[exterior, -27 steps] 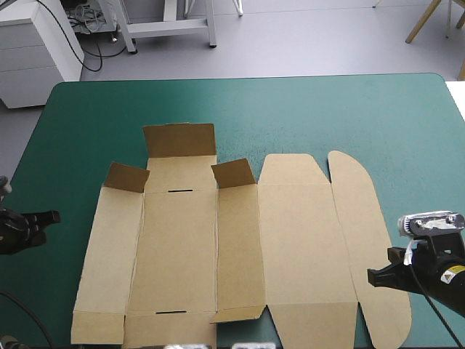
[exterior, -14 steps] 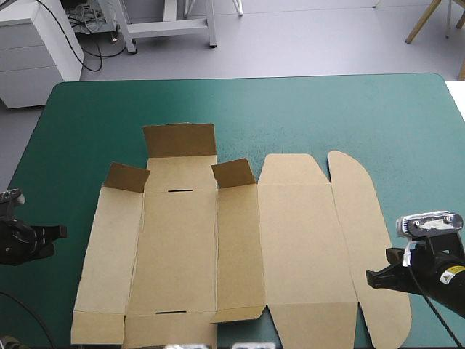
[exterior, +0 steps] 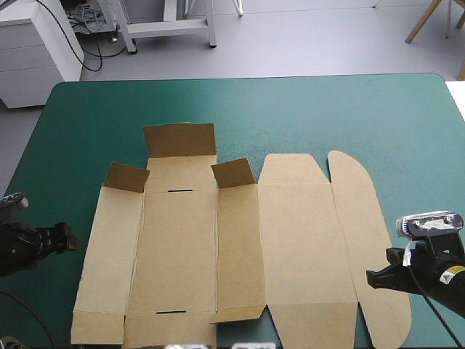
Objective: Fold the box
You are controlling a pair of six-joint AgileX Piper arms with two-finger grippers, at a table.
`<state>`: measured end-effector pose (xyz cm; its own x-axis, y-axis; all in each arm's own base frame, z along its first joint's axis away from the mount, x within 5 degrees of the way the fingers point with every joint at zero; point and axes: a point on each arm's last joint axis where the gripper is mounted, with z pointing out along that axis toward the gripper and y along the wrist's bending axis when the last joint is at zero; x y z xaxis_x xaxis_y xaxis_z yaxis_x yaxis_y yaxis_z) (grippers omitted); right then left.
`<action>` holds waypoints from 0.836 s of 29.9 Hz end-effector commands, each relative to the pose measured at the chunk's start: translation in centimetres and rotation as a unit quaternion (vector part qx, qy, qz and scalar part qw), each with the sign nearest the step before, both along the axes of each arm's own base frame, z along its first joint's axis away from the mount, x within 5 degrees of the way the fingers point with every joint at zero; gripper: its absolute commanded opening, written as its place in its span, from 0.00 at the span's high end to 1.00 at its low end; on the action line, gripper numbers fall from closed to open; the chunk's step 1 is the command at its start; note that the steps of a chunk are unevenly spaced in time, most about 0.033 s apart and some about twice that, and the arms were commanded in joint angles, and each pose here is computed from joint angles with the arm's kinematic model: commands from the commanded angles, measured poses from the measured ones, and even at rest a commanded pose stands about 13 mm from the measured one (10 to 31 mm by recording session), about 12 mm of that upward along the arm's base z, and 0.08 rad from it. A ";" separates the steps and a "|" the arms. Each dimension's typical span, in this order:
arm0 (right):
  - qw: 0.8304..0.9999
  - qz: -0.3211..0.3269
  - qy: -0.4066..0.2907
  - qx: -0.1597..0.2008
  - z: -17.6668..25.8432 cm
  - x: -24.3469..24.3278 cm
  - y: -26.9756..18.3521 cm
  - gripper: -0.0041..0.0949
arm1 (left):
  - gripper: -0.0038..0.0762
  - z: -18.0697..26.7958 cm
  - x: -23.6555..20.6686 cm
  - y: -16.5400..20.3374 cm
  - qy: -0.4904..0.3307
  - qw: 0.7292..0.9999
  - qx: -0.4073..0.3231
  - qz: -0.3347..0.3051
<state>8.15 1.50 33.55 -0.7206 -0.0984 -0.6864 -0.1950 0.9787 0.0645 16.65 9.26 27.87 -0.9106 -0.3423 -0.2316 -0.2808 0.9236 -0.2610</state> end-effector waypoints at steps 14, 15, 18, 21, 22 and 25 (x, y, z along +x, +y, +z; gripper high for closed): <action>0.999 0.012 -0.035 0.002 1.0 0.4 0.2 0.98 | 0.10 -5.6 -2.6 -4.6 0.024 0.983 -0.174 -0.053; 0.999 0.013 -0.035 0.002 1.0 0.4 0.3 0.98 | 0.10 -6.0 -2.9 -4.8 0.027 0.982 -0.180 -0.058; 0.999 0.015 -0.035 0.001 1.0 0.4 0.3 0.98 | 0.12 -6.8 -3.3 -5.4 0.028 0.978 -0.197 -0.067; 0.999 0.015 -0.035 0.001 0.9 0.4 0.3 0.98 | 0.15 -6.8 -3.2 -5.6 0.021 0.976 -0.209 -0.061; 0.999 0.015 -0.035 0.001 0.9 0.4 0.3 0.98 | 0.17 -6.8 -3.2 -5.7 0.020 0.975 -0.212 -0.060; 0.999 0.015 -0.035 0.001 0.9 0.4 0.3 0.98 | 0.22 -6.8 -3.3 -5.7 0.019 0.975 -0.210 -0.062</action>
<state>8.11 1.73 33.55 -0.7167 -0.1224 -0.6865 -0.2249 0.9725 0.0614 13.70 4.43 20.41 -0.9451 -0.3125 -0.0954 -0.2135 0.8116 -0.5438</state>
